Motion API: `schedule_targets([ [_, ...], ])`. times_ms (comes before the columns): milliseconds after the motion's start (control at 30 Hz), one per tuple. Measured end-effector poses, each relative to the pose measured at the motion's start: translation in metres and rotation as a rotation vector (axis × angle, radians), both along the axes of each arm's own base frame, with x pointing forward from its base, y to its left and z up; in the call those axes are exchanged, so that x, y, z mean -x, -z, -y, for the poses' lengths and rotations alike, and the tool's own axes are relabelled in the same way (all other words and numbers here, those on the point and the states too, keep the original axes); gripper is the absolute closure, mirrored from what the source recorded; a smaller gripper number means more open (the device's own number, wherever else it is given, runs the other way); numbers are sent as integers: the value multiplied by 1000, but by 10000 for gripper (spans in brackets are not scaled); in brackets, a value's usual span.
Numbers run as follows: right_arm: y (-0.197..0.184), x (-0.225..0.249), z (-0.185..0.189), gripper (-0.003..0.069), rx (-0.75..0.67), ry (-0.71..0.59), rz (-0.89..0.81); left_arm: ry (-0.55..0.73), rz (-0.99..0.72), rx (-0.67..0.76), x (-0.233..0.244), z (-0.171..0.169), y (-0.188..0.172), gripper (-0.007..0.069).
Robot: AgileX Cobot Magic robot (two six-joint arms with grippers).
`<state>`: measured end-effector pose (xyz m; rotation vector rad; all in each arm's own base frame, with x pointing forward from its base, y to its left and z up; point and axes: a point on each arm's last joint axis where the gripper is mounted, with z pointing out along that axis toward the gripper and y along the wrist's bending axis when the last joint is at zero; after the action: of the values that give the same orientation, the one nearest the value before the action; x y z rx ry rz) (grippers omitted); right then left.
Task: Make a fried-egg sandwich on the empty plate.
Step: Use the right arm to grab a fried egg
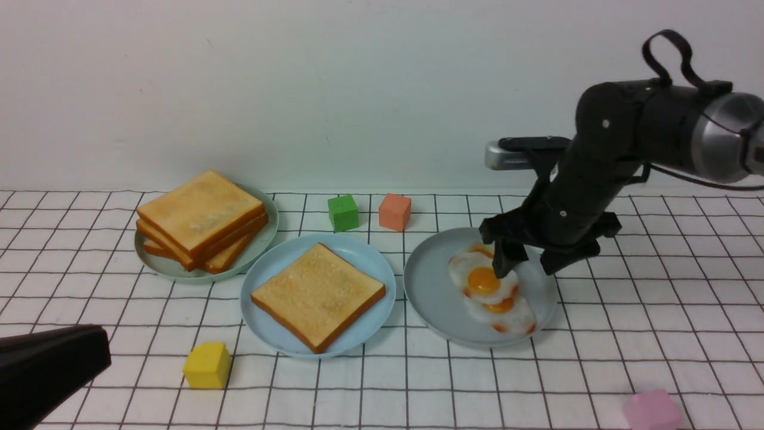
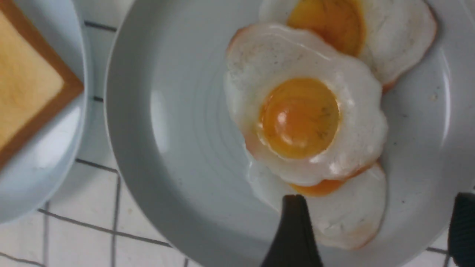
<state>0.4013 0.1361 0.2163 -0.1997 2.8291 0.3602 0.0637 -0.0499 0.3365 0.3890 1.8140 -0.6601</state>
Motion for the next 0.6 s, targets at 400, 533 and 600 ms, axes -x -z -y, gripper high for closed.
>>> schedule_targets([
  [400, 34, -27, 32, 134, -344, 193, -114, 0, -3, 1, 0, 0, 0, 638],
  [533, 38, -30, 37, 134, -360, 218, -120, 1, -8, 5, 0, 0, 0, 638],
  [600, 41, -31, 38, 134, -363, 228, -118, 1, -9, 5, 0, 0, 0, 638],
])
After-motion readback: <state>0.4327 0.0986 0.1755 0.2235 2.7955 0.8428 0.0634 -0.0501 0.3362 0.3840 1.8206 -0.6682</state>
